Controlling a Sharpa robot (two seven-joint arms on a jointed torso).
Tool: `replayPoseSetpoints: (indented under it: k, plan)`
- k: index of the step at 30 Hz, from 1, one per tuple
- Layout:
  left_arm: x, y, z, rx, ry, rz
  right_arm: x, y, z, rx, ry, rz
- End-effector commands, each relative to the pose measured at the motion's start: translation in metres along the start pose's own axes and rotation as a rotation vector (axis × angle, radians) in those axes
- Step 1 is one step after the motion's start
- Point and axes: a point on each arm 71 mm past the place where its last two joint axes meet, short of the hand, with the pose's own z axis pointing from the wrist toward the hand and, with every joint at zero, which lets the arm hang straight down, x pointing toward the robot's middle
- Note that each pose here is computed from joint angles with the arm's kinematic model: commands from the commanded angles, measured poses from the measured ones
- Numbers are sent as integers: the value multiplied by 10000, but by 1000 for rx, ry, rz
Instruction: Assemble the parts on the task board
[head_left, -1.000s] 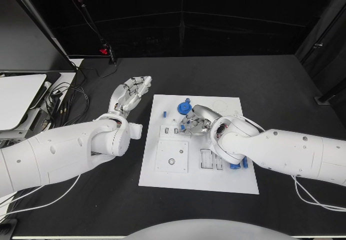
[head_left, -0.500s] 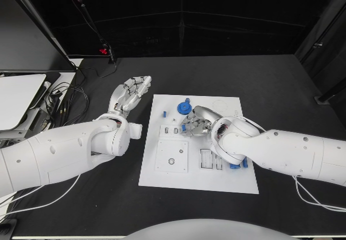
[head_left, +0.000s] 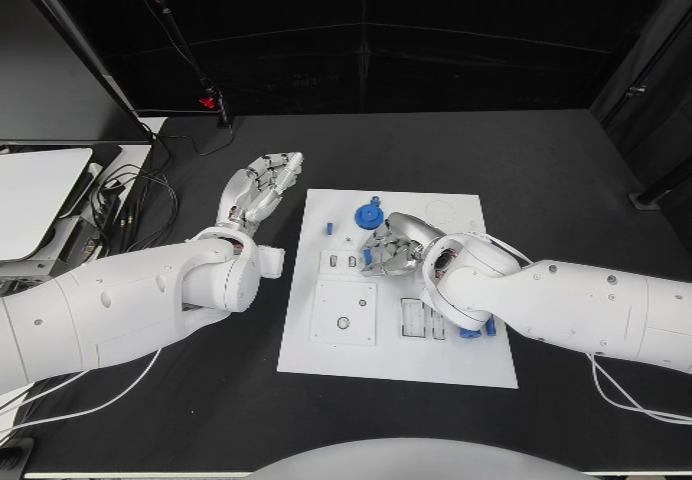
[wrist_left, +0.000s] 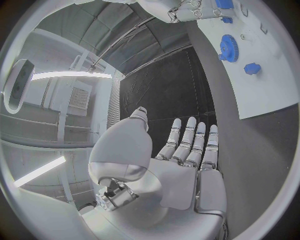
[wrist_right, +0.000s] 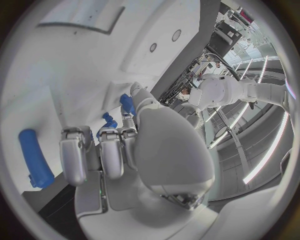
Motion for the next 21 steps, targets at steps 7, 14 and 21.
replayPoseSetpoints:
  k: [7, 14, 21]
  plan:
    - [15, -185, -19, 251, 13, -5, -81, 62, -19, -85, -103, -24]
    - [20, -190, -37, 250, 50, 22, -252, 108, -123, -224, -285, -19]
    - [55, -240, -59, 210, 165, 121, -566, 13, -298, -214, -359, 147]
